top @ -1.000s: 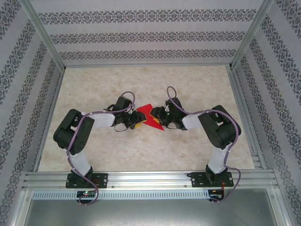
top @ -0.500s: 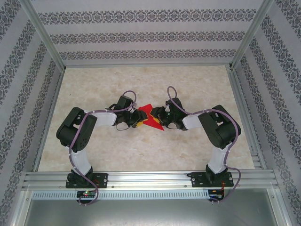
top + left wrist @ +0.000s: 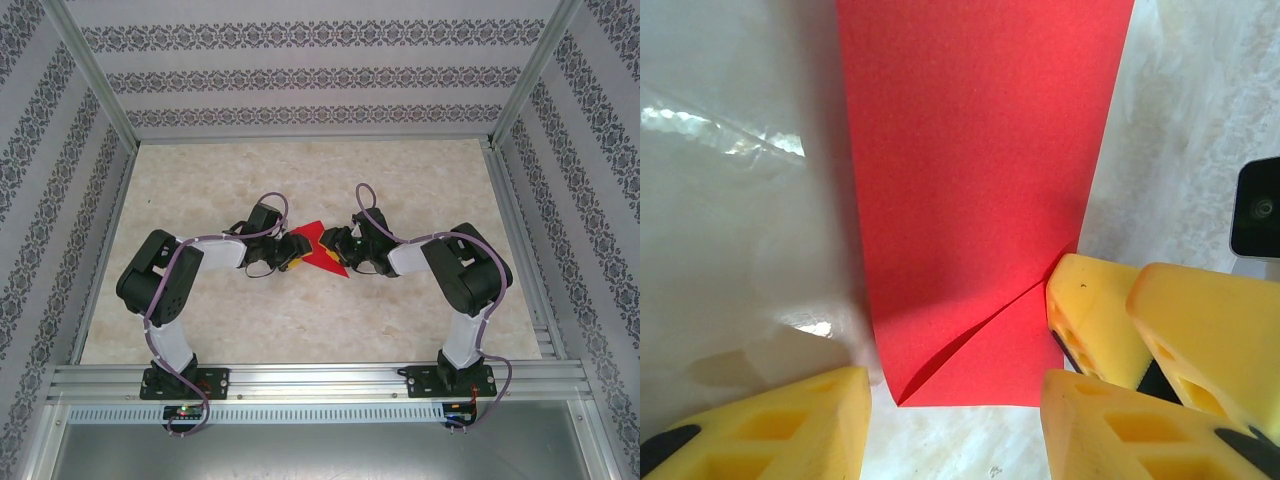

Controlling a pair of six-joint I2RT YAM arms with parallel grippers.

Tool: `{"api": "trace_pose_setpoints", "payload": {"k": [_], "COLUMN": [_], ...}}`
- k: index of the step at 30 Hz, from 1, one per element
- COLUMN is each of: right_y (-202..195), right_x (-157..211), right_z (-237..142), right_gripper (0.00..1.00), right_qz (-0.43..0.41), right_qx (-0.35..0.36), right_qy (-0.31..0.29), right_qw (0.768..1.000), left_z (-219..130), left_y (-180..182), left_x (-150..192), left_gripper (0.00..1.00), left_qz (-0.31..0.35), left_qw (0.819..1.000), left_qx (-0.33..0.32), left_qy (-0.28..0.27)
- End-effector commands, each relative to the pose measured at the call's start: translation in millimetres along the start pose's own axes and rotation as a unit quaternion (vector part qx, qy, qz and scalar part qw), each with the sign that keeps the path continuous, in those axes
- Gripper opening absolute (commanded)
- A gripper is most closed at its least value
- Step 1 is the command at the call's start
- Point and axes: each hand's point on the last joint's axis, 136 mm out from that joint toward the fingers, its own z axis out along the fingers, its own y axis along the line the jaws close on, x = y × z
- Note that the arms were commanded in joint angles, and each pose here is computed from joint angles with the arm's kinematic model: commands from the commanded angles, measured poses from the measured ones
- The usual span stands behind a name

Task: Fold a paper plane with a square sheet of paper (pick it up from the middle)
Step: Turn over the paper at the center of the table.

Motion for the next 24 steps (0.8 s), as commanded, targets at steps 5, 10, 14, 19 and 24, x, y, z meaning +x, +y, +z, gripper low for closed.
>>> {"api": "trace_pose_setpoints", "payload": {"k": [5,10,14,19,24], "right_y": [-76,-73,-61,-37,-26], "right_x": [11,10,7,-1,-6], "right_z": [0,0,-1,-8,-13], "right_gripper": [0.46,0.46,0.47,0.5,0.52], "right_qz": [0.044,0.036,0.014,-0.041,-0.08], "right_qx": [0.108,0.101,0.083,0.057,0.062], "right_qy": [0.006,0.005,0.004,-0.005,-0.009], "right_qw": [0.993,0.994,0.996,0.998,0.995], "left_z": [5,11,13,14,11], "left_y": [-11,-22,-25,-28,-31], "left_x": [0,-2,-3,-8,-10], "left_gripper": [0.47,0.43,0.38,0.32,0.31], "left_qz": [0.016,0.025,0.031,0.039,0.04], "left_qw": [1.0,0.999,0.999,0.999,0.998], "left_qx": [0.016,0.032,0.033,0.033,0.043], "left_qy": [0.006,0.019,0.021,0.013,0.002]}}
